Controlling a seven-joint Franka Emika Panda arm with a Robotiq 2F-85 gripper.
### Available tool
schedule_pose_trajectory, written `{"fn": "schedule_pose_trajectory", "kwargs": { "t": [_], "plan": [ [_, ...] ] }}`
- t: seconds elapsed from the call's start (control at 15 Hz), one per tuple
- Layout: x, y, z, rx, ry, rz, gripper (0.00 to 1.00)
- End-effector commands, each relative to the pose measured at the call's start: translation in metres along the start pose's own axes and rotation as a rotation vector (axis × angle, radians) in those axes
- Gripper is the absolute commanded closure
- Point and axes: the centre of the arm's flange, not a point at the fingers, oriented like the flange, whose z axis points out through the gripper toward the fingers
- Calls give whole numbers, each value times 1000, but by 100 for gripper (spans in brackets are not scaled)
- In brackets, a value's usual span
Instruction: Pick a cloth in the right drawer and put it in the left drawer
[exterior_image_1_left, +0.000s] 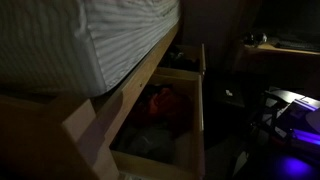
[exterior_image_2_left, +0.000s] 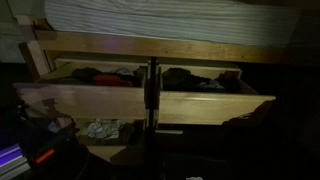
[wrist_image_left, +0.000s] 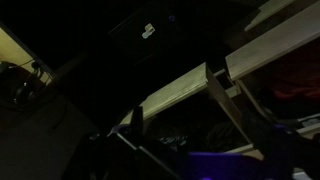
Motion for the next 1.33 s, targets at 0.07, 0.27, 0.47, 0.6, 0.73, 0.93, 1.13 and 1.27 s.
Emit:
{"fn": "schedule_pose_trajectory", "kwargs": {
  "t": [0.07,0.27,0.47,0.6,0.73,0.93,1.13,1.27],
  "plan": [
    [0,0,0,0,0,0,0],
    [0,0,0,0,0,1,0],
    [0,0,0,0,0,1,0],
    [0,0,0,0,0,1,0],
    [0,0,0,0,0,1,0],
    [0,0,0,0,0,1,0],
    [17,-1,31,100,-77,-106,0],
    [34,-1,70,177,-71,-172,0]
  ]
}}
